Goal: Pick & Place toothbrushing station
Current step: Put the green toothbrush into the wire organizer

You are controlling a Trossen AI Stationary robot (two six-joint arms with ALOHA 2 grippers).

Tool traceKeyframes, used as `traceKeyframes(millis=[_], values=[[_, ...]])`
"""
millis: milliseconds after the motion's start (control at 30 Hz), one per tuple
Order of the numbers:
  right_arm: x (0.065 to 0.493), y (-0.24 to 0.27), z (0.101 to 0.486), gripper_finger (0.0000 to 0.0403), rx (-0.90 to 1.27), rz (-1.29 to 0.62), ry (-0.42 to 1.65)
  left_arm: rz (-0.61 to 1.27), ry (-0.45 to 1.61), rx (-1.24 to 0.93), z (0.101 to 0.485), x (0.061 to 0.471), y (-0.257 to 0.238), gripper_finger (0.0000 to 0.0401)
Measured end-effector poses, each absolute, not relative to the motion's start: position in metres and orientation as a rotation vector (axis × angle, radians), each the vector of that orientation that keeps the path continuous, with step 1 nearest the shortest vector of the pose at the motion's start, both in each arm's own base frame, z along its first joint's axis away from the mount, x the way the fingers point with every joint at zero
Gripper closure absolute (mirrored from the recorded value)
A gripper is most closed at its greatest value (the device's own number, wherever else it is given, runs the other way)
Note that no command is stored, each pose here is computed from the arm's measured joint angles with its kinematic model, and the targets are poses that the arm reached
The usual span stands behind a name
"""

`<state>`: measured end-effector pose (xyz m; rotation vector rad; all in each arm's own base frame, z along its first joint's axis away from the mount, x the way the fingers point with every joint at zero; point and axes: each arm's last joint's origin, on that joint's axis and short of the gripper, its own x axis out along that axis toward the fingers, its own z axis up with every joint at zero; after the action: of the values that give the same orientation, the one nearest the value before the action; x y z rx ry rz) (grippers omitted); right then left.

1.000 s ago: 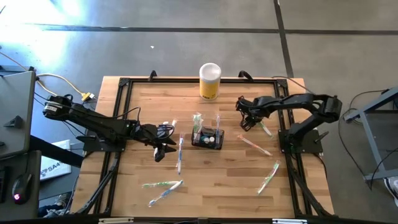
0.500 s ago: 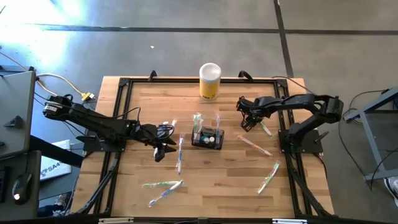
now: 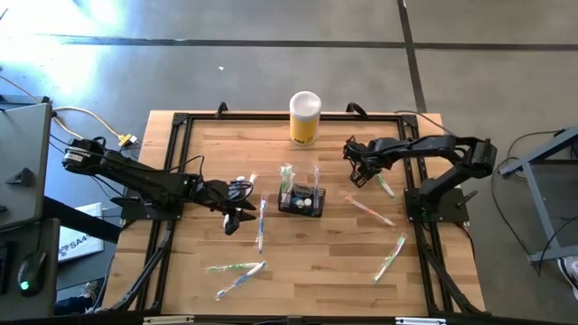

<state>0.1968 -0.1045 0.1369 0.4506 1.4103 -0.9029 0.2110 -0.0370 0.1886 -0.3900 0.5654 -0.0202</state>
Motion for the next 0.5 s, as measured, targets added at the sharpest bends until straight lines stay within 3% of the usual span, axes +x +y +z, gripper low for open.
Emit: traceKeyframes(millis=[233,500], values=[[0.197,-0.106,0.141,0.0277,0.403,-0.953,1.409,-0.02,0.565,-0.39,0.189,0.211,-0.037,0.024],[0.187,-0.116,0.137,0.0277,0.53,-1.011,1.403,-0.02,0.567,-0.39,0.188,0.211,-0.037,0.024]])
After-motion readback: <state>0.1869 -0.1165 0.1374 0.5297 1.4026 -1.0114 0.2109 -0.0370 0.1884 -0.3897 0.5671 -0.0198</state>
